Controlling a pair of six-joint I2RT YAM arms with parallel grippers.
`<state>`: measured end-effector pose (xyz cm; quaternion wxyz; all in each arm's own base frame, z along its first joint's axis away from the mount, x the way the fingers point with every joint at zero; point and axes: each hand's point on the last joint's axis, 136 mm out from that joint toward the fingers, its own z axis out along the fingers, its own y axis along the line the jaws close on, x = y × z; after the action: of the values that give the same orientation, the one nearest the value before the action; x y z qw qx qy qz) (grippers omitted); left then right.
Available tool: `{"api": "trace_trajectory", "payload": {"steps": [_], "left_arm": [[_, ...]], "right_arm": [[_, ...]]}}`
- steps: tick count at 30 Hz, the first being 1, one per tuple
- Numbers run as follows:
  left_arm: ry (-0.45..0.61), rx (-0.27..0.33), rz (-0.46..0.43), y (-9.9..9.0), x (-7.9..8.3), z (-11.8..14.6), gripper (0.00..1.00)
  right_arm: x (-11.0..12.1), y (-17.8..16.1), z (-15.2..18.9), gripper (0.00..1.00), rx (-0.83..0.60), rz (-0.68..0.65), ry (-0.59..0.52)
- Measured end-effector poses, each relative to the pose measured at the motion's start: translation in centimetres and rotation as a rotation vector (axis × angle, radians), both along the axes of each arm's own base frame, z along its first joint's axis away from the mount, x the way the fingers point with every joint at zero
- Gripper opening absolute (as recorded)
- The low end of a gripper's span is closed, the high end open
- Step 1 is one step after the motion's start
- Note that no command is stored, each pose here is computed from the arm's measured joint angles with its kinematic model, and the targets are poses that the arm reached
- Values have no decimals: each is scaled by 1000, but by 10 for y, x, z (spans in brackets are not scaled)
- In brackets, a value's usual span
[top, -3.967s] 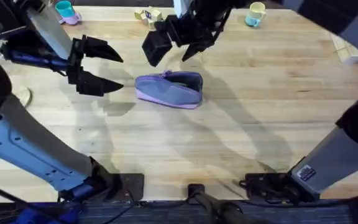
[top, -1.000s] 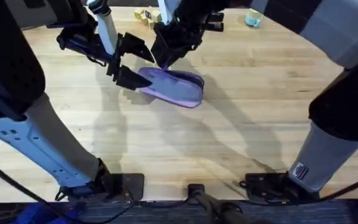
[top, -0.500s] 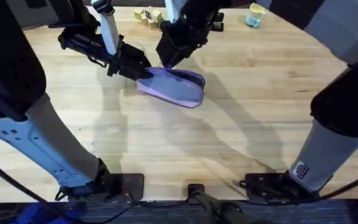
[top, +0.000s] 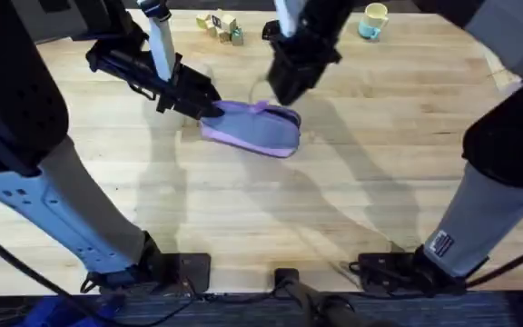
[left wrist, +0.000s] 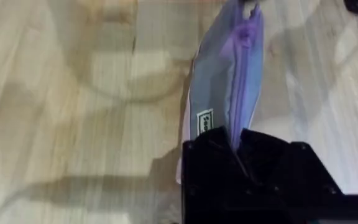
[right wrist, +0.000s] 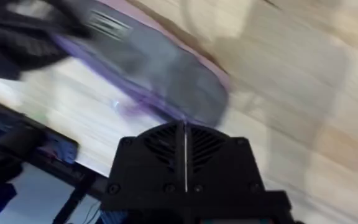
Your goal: Unzip the bag, pick up the pens from the table one at a time and place them inside, then zip the bag closed.
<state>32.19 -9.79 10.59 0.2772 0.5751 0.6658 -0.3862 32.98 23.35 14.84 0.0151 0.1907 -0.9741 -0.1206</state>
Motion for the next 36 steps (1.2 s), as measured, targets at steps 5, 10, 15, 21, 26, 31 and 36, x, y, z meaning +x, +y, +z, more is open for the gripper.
{"api": "trace_trajectory", "payload": {"steps": [5, 10, 15, 21, 26, 31, 36], "left_arm": [[21, 8, 1, 2, -3, -1, 43], [24, 9, 1, 2, -4, -1, 43], [24, 10, 0, 2, -4, -1, 43], [24, 12, 0, 2, -4, -1, 43], [24, 12, 0, 2, -4, -1, 43], [24, 12, -1, 2, -4, -1, 43], [24, 12, -1, 2, -4, -1, 43]], "right_arm": [[10, -41, -3, 32, -97, -54, 2], [19, -65, -4, 32, -137, -94, -5], [16, -78, -3, 31, -161, -111, 23], [10, -67, 15, 32, -149, -81, 4], [13, -38, 54, 551, -80, 24, -141], [14, -15, 87, 993, -10, 104, -279], [15, -14, 88, 997, -9, 137, -292]]}}
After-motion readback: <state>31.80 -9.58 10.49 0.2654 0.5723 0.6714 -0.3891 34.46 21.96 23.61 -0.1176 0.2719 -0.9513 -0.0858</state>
